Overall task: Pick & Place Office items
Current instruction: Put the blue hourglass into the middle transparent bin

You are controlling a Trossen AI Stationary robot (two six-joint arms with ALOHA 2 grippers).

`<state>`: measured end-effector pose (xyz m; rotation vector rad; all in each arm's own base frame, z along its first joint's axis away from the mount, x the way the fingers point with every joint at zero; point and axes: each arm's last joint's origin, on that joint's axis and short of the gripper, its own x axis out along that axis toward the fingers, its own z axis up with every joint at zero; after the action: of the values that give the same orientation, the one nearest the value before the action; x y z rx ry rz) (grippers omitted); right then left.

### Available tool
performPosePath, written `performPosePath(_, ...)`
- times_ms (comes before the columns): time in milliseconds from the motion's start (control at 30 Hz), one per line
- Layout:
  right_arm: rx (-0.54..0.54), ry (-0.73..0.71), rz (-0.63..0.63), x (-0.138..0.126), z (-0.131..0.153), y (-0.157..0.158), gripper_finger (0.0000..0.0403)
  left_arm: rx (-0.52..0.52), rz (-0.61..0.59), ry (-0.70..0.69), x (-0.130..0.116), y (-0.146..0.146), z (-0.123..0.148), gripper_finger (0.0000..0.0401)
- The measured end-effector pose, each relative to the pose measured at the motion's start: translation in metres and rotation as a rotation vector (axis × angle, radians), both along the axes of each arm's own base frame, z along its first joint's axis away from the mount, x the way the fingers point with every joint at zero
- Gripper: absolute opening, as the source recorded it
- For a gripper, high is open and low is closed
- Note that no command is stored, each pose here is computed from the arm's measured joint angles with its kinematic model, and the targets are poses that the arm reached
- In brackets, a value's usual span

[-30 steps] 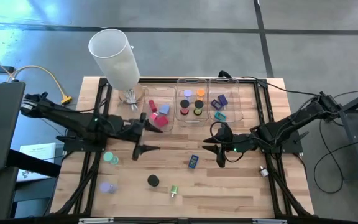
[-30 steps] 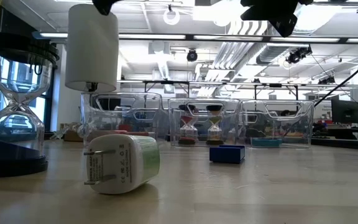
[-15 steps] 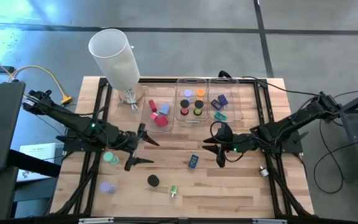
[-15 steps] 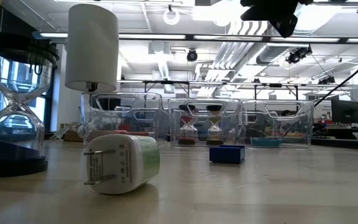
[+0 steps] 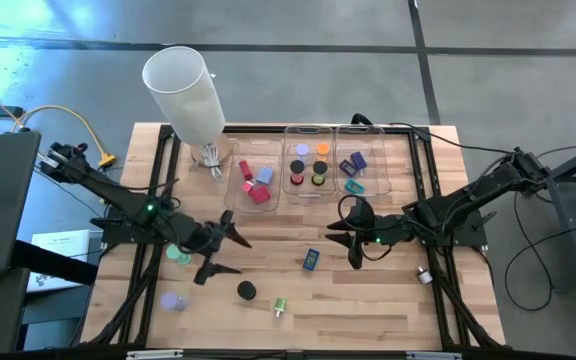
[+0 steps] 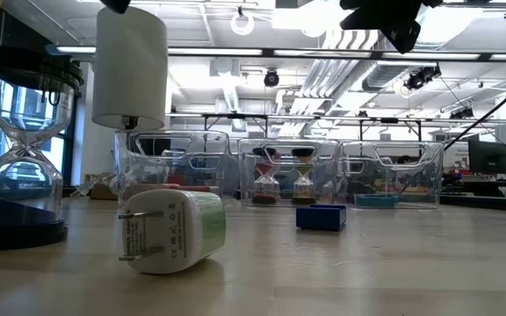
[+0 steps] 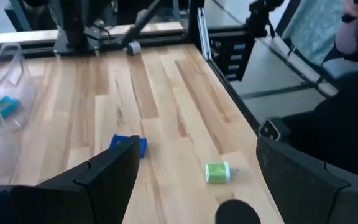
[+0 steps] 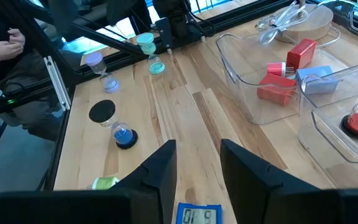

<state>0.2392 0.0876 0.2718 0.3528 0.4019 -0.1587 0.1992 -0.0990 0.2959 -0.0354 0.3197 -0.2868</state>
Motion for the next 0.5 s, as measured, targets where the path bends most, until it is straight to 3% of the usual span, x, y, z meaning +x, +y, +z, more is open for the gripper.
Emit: performPosePath(500, -0.001, 0.002, 0.000, 0.000, 0.000, 0.000, 0.0111, 0.100, -0.001, 0.108, 0.019, -0.028, -0.034, 0.0313)
